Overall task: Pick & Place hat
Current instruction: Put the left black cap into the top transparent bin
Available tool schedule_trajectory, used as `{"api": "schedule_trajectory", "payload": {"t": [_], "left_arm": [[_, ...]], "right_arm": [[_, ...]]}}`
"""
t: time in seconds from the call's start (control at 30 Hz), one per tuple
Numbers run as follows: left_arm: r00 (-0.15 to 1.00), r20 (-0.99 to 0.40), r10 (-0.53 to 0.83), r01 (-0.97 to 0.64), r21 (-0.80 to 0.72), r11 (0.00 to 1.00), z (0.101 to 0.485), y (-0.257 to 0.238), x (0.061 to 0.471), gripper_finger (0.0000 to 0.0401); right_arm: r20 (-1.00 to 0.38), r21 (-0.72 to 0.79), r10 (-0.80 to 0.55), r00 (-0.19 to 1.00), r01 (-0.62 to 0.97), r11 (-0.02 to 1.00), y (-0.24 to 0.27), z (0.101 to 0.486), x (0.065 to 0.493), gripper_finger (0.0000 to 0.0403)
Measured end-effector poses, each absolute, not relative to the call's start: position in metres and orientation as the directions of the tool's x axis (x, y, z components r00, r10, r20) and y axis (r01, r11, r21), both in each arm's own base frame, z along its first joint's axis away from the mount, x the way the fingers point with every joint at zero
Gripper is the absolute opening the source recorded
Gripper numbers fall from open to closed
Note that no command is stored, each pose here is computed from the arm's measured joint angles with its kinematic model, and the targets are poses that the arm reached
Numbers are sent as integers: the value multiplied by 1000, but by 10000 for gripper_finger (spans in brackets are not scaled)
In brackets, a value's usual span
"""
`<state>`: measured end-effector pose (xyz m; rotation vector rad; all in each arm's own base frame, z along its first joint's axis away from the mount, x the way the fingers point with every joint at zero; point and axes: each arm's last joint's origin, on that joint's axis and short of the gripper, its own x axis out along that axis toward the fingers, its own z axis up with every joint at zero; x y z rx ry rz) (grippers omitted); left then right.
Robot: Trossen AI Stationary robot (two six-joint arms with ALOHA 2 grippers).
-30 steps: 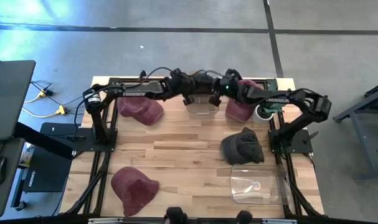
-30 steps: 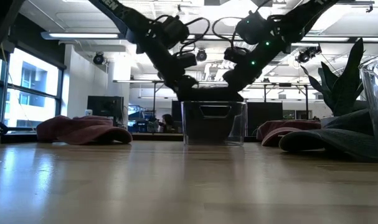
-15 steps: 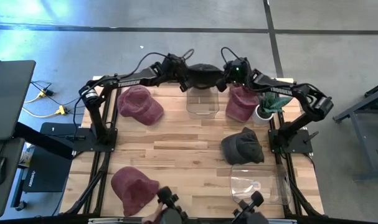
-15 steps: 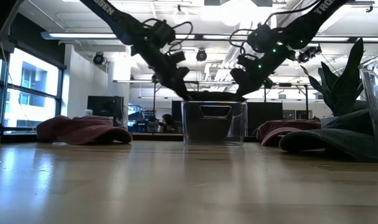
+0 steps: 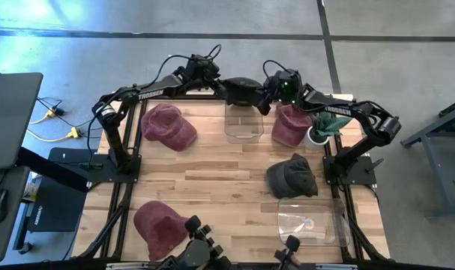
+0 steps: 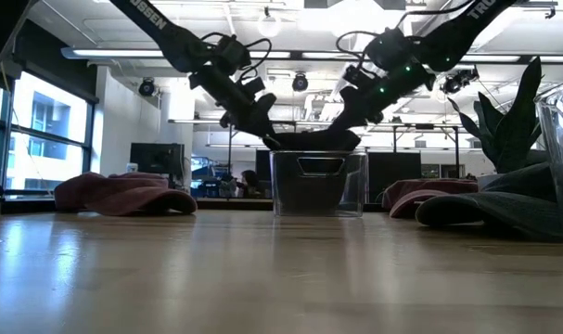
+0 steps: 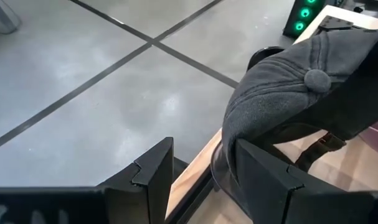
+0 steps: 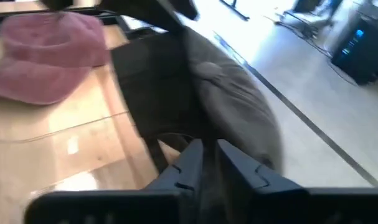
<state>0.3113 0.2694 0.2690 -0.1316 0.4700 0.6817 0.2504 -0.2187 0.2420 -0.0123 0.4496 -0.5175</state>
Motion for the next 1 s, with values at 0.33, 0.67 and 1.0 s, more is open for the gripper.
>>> {"api": "schedule_trajectory", "payload": {"t": [0.33, 0.67, 1.0], "left_arm": [[686, -455, 568, -626, 30, 779, 269, 265, 316, 163], [784, -432, 446, -489, 14, 872, 278, 228, 338, 163], [581, -372, 724, -678, 270, 684, 256, 241, 352, 163]], "right_arm": [[-402, -367, -605, 687, 485, 794, -218, 246, 284, 113], [-422, -452, -787, 450, 648, 613, -274, 236, 313, 86], [-433, -368, -761, 484, 675, 639, -288, 250, 312, 78]]}}
